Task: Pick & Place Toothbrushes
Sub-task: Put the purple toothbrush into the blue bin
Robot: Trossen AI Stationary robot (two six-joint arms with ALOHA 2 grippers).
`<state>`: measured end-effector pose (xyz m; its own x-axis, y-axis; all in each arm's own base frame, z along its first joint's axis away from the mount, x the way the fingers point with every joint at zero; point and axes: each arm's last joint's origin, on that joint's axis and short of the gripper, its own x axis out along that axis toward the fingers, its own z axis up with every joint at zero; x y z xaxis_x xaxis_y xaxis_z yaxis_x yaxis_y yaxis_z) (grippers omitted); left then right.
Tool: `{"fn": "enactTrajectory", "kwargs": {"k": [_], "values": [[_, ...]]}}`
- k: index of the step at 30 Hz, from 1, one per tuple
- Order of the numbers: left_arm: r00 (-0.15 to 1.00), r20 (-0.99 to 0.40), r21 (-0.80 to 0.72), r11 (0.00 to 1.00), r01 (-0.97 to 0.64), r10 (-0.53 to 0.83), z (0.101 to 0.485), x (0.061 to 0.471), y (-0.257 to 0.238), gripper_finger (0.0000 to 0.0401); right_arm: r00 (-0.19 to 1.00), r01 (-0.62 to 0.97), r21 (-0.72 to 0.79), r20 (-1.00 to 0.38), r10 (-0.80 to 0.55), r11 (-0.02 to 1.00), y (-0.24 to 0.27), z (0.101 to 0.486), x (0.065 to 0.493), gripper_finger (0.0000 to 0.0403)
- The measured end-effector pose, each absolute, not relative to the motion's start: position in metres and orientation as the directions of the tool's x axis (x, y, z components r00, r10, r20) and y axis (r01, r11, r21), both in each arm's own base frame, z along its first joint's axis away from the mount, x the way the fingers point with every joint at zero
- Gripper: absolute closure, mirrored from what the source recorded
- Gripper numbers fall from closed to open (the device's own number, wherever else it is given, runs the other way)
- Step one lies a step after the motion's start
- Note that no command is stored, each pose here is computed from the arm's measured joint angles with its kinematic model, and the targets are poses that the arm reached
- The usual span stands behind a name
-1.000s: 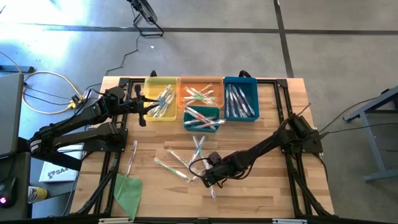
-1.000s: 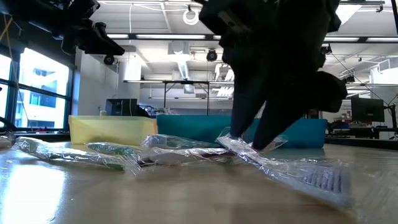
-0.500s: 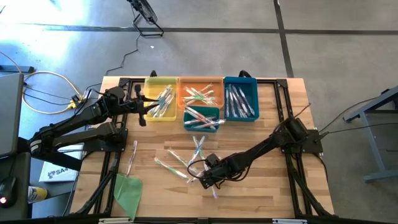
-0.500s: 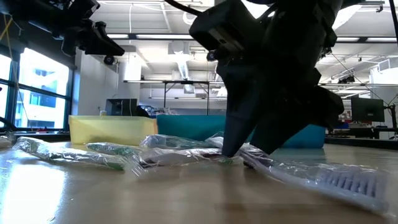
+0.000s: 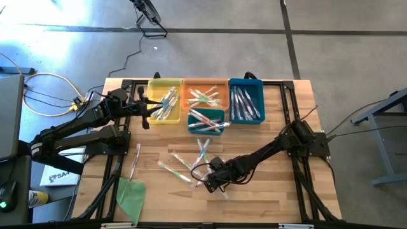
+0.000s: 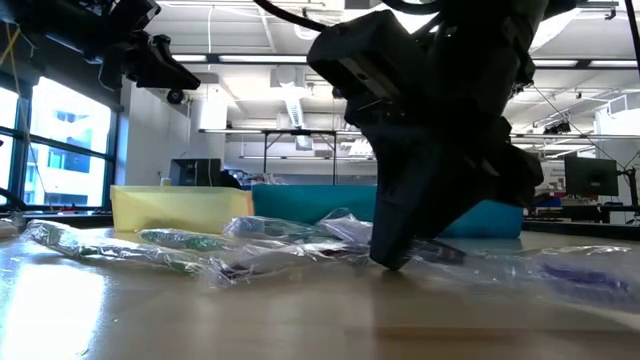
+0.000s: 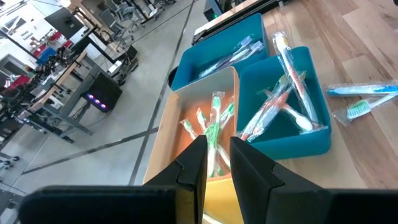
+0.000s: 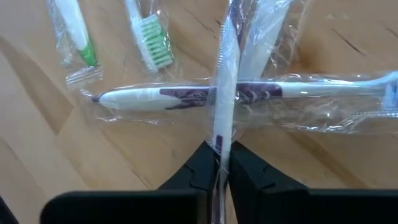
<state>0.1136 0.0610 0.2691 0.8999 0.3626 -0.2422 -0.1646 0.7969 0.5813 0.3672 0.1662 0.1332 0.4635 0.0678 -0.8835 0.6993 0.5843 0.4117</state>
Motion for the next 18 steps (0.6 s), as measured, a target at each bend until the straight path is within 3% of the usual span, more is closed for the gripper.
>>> {"fn": "enactTrajectory", "kwargs": {"k": [7,13,18], "values": [[0.900,-0.242,0.581,0.797,-0.164,0.362,0.269,0.114,0.061,0.0337,0.493,0.626,0.463,-0.859,0.141,0.628,0.169,0.138,0.371,0.0385],[0.904,-0.226,0.588,0.791,-0.170,0.362,0.271,0.114,0.061,0.0337,0.446,0.539,0.510,-0.848,0.287,0.671,0.159,0.144,0.375,0.0385],[0.900,-0.249,0.576,0.802,-0.160,0.358,0.268,0.114,0.061,0.0337,0.499,0.469,0.528,-0.820,0.281,0.707,0.143,0.166,0.378,0.0385]]}}
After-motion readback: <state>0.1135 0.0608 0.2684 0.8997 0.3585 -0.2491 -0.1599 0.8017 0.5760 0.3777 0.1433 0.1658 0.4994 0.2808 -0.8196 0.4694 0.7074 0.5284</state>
